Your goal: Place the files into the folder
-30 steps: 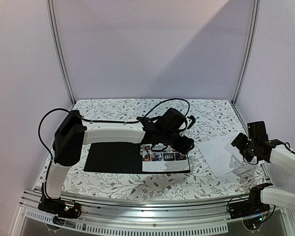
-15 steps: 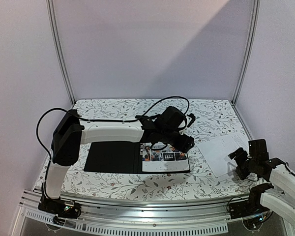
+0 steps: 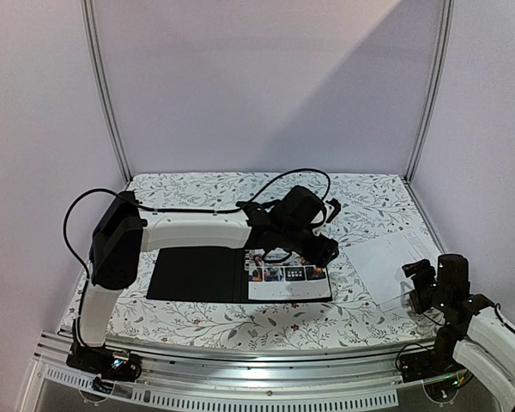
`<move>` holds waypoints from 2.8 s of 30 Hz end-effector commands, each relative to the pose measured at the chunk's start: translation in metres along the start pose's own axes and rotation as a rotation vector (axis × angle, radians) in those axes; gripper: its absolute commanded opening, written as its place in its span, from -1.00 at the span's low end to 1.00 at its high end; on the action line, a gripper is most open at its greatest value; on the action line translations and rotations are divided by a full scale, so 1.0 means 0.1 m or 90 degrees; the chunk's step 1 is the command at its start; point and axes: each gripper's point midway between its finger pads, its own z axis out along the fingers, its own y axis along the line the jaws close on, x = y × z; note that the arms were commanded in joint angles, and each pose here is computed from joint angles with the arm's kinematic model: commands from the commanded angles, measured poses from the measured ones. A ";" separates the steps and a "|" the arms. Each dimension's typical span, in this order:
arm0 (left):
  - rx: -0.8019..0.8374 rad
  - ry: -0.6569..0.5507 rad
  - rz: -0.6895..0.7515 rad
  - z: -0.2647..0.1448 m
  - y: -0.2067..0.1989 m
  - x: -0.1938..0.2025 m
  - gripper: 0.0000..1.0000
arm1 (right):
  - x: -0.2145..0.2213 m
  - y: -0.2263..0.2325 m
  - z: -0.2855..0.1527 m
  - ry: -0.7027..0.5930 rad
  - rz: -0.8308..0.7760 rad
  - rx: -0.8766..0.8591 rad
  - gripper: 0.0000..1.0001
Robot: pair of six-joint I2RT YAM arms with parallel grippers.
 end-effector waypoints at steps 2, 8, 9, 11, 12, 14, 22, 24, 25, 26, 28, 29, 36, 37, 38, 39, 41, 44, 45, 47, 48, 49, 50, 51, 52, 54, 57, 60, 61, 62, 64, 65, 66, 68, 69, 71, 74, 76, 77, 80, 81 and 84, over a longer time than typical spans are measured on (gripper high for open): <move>-0.001 -0.001 0.011 -0.06 -0.03 -0.05 0.51 | -0.06 -0.50 0.14 -0.072 -0.006 0.018 0.66; -0.001 0.001 0.011 -0.05 -0.03 -0.05 0.51 | -0.23 -0.25 0.14 -0.125 -0.064 -0.030 0.61; -0.001 0.003 0.011 -0.04 -0.03 -0.04 0.50 | -0.25 -0.22 0.14 -0.131 -0.069 -0.032 0.59; -0.001 0.003 0.011 -0.05 -0.03 -0.05 0.50 | -0.28 -0.15 0.15 -0.138 -0.070 -0.040 0.57; -0.002 0.005 0.011 -0.04 -0.03 -0.04 0.50 | -0.29 -0.14 0.16 -0.139 -0.070 -0.039 0.55; -0.003 0.007 0.011 -0.06 -0.02 -0.04 0.50 | -0.27 -0.13 0.20 -0.127 -0.062 -0.035 0.50; -0.036 0.001 0.017 -0.24 0.09 -0.05 0.51 | -0.09 -0.18 0.35 -0.044 -0.007 -0.008 0.01; -0.038 0.003 0.014 -0.24 0.11 -0.03 0.51 | -0.12 -0.14 0.35 -0.054 -0.017 -0.013 -0.22; -0.039 0.004 0.014 -0.24 0.11 -0.02 0.50 | -0.14 -0.11 0.35 -0.062 -0.024 -0.017 -0.37; -0.040 0.005 0.014 -0.24 0.12 -0.01 0.50 | -0.18 -0.05 0.34 -0.071 -0.041 -0.025 -0.52; -0.041 0.008 0.012 -0.24 0.13 0.01 0.50 | -0.24 0.09 0.33 -0.086 -0.073 -0.041 -0.80; -0.041 0.008 0.013 -0.24 0.13 0.01 0.50 | -0.30 0.23 0.33 -0.096 -0.105 -0.054 -0.92; -0.090 0.009 0.027 -0.35 0.33 -0.03 0.50 | -0.53 1.15 0.32 -0.129 -0.288 -0.122 -1.00; -0.101 0.008 0.027 -0.39 0.38 -0.04 0.50 | -0.53 1.28 0.34 -0.120 -0.311 -0.131 -1.00; -0.112 0.006 0.027 -0.42 0.44 -0.06 0.50 | -0.51 1.40 0.38 -0.105 -0.337 -0.140 -1.00; -0.120 0.002 0.023 -0.47 0.49 -0.09 0.50 | -0.48 1.55 0.40 -0.088 -0.353 -0.162 -1.00; -0.135 -0.002 0.016 -0.54 0.60 -0.10 0.51 | -0.37 1.81 0.43 -0.044 -0.381 -0.210 -1.00; -0.150 0.003 0.005 -0.62 0.75 -0.07 0.51 | -0.31 1.92 0.54 0.007 -0.369 -0.201 -1.00; -0.153 0.006 0.001 -0.63 0.79 -0.05 0.51 | -0.26 1.89 0.58 0.033 -0.356 -0.190 -1.00; -0.146 0.009 -0.008 -0.63 0.82 -0.02 0.51 | -0.16 1.79 0.59 0.075 -0.319 -0.175 -0.78; -0.137 0.007 -0.013 -0.61 0.81 -0.02 0.51 | -0.14 1.68 0.60 0.083 -0.298 -0.157 -0.47; -0.129 0.007 -0.018 -0.58 0.80 -0.01 0.52 | -0.13 1.58 0.56 0.082 -0.280 -0.142 -0.24; -0.119 0.008 -0.029 -0.53 0.79 -0.01 0.52 | -0.14 1.49 0.53 0.077 -0.260 -0.132 -0.06; -0.104 0.008 -0.043 -0.48 0.79 -0.03 0.52 | -0.15 1.41 0.50 0.070 -0.251 -0.119 0.09; -0.086 0.009 -0.056 -0.42 0.76 -0.05 0.51 | -0.18 1.38 0.44 0.056 -0.243 -0.114 0.23; -0.051 0.002 -0.079 -0.32 0.67 -0.12 0.51 | -0.25 1.28 0.38 0.031 -0.234 -0.086 0.45; 0.023 -0.011 -0.108 -0.18 0.46 -0.25 0.50 | -0.40 1.09 0.33 0.010 -0.195 -0.051 0.58; 0.060 -0.006 -0.125 -0.07 0.35 -0.30 0.50 | -0.55 0.77 0.35 0.011 -0.096 -0.030 0.62; 0.064 -0.004 -0.123 -0.05 0.32 -0.30 0.50 | -0.55 0.68 0.37 0.017 -0.072 -0.026 0.63; 0.065 -0.003 -0.122 -0.04 0.31 -0.30 0.50 | -0.54 0.59 0.39 0.023 -0.049 -0.019 0.64; 0.061 0.001 -0.119 -0.05 0.32 -0.26 0.51 | -0.50 0.44 0.42 0.038 -0.026 -0.002 0.66; 0.058 0.003 -0.117 -0.06 0.33 -0.24 0.51 | -0.49 0.39 0.44 0.041 -0.021 0.001 0.67; 0.053 0.004 -0.115 -0.07 0.34 -0.23 0.51 | -0.48 0.34 0.46 0.044 -0.018 0.005 0.67; 0.047 0.005 -0.109 -0.09 0.36 -0.20 0.51 | -0.48 0.29 0.48 0.039 -0.015 0.004 0.68; 0.046 0.004 -0.107 -0.11 0.36 -0.19 0.51 | -0.49 0.27 0.49 0.035 -0.016 0.006 0.68; 0.046 0.004 -0.105 -0.12 0.36 -0.18 0.51 | -0.50 0.23 0.51 0.029 -0.015 0.008 0.69; 0.046 0.004 -0.104 -0.12 0.36 -0.18 0.51 | -0.55 0.22 0.54 0.014 -0.027 0.004 0.69; 0.047 0.004 -0.103 -0.12 0.36 -0.18 0.51 | -0.58 0.22 0.56 0.007 -0.028 -0.003 0.69; 0.047 0.003 -0.103 -0.12 0.36 -0.18 0.51 | -0.59 0.23 0.57 0.005 -0.028 -0.010 0.69; 0.047 0.004 -0.103 -0.11 0.36 -0.18 0.51 | -0.61 0.27 0.60 0.001 -0.028 -0.041 0.68; 0.047 0.005 -0.103 -0.11 0.36 -0.17 0.51 | -0.59 0.26 0.61 0.006 -0.024 -0.051 0.68; 0.046 0.007 -0.102 -0.11 0.36 -0.16 0.51 | -0.52 0.33 0.64 0.031 -0.011 -0.085 0.64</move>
